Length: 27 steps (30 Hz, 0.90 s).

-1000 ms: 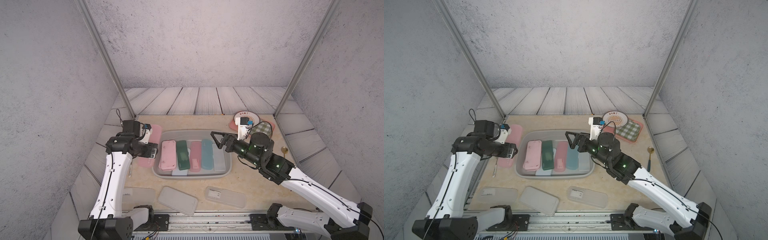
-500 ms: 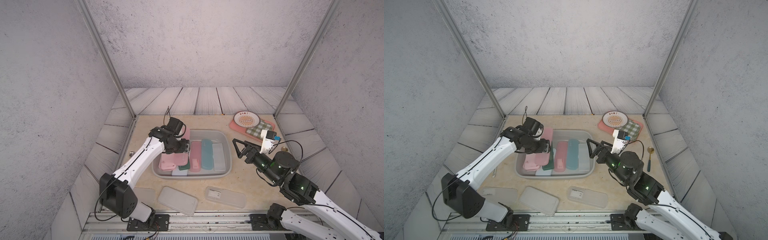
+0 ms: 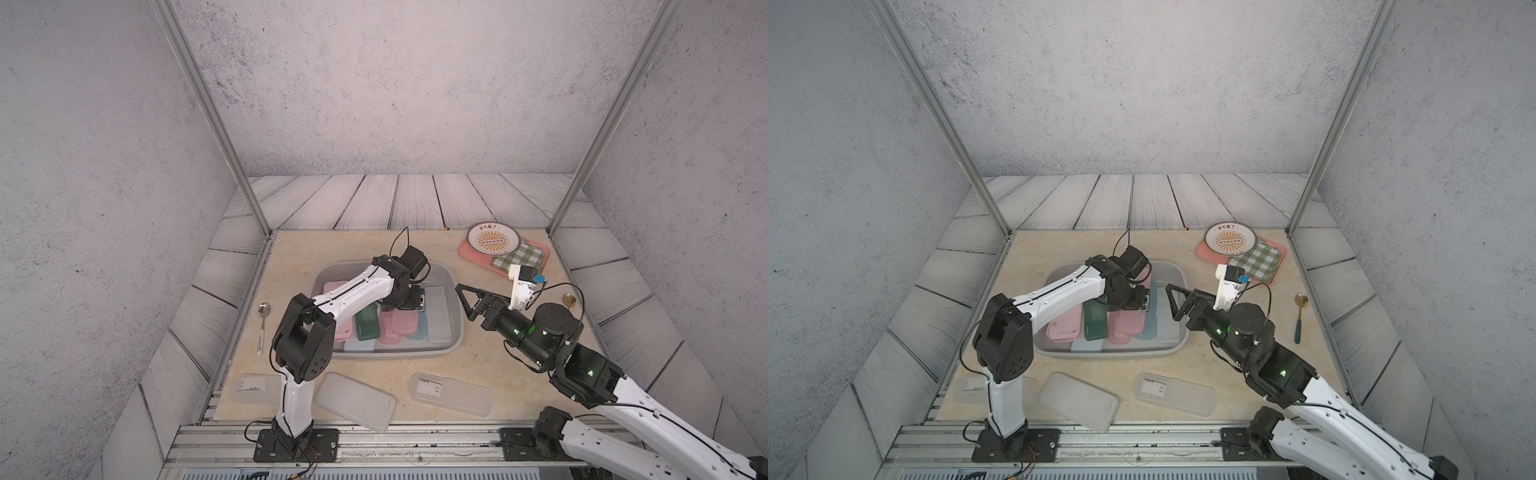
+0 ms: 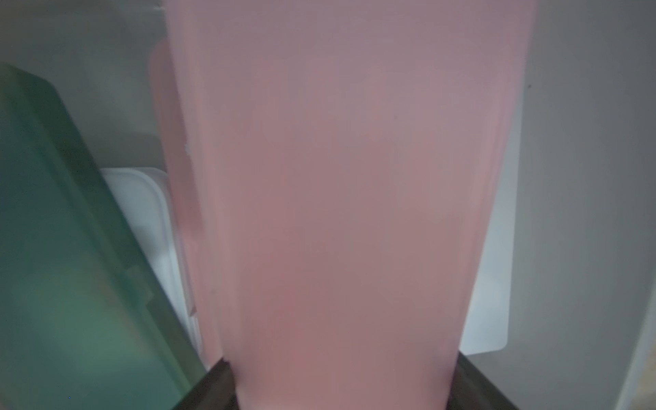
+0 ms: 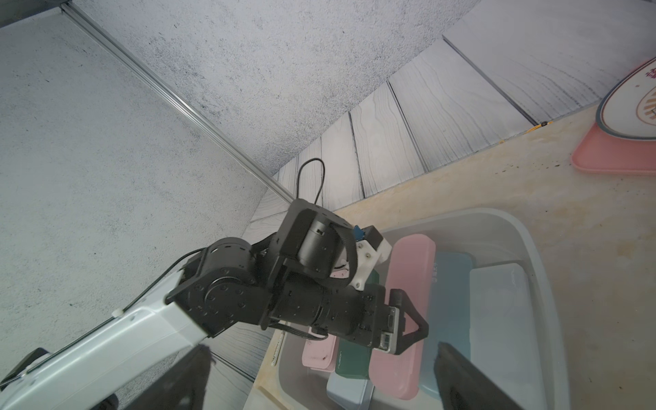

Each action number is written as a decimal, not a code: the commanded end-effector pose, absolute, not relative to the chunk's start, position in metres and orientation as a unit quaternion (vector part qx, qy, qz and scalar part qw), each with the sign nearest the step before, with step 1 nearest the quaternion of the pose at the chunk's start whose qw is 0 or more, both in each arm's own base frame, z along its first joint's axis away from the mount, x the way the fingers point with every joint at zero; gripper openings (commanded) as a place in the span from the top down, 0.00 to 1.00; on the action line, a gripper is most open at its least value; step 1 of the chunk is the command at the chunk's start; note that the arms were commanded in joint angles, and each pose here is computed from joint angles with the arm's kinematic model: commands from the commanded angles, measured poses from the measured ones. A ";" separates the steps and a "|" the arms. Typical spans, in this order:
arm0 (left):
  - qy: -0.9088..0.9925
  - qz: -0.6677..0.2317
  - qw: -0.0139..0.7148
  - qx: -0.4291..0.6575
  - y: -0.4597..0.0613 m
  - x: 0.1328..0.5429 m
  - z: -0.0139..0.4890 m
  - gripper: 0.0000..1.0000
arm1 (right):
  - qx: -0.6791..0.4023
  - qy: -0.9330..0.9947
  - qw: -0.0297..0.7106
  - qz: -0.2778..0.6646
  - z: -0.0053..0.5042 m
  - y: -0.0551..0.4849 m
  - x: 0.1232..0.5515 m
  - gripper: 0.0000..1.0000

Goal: Put the pencil case into the storage box
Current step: Place the pencil case at the storage box.

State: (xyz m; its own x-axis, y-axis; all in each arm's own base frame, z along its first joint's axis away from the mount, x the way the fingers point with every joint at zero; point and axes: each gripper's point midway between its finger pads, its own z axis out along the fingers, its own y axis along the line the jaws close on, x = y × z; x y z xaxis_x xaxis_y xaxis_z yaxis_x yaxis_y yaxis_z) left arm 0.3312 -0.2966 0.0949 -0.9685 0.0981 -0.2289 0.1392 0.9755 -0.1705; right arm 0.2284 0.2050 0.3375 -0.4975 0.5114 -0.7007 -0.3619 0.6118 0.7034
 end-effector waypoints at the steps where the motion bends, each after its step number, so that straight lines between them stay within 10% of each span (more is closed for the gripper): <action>1: 0.991 -0.059 0.110 0.049 -0.285 0.337 0.084 0.54 | 0.042 0.738 0.498 0.453 0.343 0.210 0.227 0.01; 18: 0.996 -0.014 0.080 0.036 -0.244 0.321 0.068 0.52 | 0.051 0.740 0.508 0.439 0.337 0.200 0.226 0.01; 27: 0.996 -0.034 0.075 0.036 -0.245 0.318 0.072 0.35 | 0.063 0.743 0.503 0.438 0.328 0.194 0.224 0.01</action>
